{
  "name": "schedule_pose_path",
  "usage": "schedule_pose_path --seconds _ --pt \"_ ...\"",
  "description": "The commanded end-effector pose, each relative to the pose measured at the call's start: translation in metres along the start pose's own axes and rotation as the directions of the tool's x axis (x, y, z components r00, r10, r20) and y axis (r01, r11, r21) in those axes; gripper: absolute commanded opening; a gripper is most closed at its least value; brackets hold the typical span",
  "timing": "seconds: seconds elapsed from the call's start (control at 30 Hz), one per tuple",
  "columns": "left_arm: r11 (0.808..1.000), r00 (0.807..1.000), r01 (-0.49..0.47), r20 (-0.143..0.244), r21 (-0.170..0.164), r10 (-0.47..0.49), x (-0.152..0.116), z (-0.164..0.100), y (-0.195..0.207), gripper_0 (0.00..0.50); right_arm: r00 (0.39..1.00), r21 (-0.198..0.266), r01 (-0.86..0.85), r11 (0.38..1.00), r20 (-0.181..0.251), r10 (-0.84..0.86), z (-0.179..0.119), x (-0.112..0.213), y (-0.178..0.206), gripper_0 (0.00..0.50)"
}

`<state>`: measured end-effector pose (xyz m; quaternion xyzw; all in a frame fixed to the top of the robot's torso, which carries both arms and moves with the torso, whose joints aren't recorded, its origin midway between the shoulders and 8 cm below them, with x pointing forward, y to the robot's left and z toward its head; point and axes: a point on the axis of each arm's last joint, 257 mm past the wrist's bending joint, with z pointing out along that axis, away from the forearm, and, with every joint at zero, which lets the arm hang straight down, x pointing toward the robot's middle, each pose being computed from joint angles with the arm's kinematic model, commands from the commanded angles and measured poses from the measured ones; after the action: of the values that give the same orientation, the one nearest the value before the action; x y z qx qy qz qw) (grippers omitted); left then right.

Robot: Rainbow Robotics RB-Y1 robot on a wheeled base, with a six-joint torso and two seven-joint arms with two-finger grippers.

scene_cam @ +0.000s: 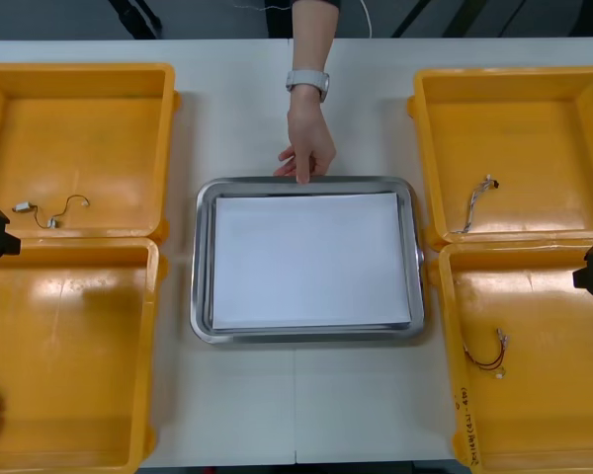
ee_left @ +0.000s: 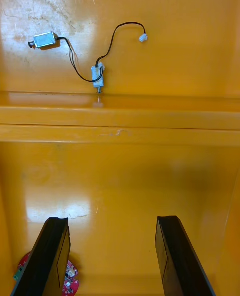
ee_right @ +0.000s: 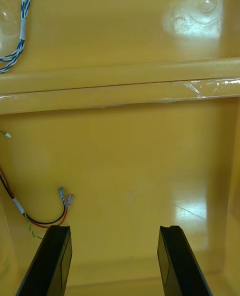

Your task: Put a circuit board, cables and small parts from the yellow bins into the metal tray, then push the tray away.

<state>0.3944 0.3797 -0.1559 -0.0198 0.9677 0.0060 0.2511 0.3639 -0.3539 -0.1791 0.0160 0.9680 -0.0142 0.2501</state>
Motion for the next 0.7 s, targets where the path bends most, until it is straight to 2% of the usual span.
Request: schedule_pose_path --seconds 0.03,0.7 --pt "0.992 0.993 -0.115 0.024 -0.051 0.117 -0.0052 -0.0164 0.0163 0.5 0.999 0.013 -0.036 0.999 0.031 0.035 -0.0078 -0.0035 -0.005 0.5" --pt "0.992 0.993 -0.115 0.024 -0.051 0.117 -0.0052 -0.0164 0.0163 0.5 0.999 0.013 -0.036 0.999 0.031 0.035 -0.0078 -0.0035 -0.005 0.5"
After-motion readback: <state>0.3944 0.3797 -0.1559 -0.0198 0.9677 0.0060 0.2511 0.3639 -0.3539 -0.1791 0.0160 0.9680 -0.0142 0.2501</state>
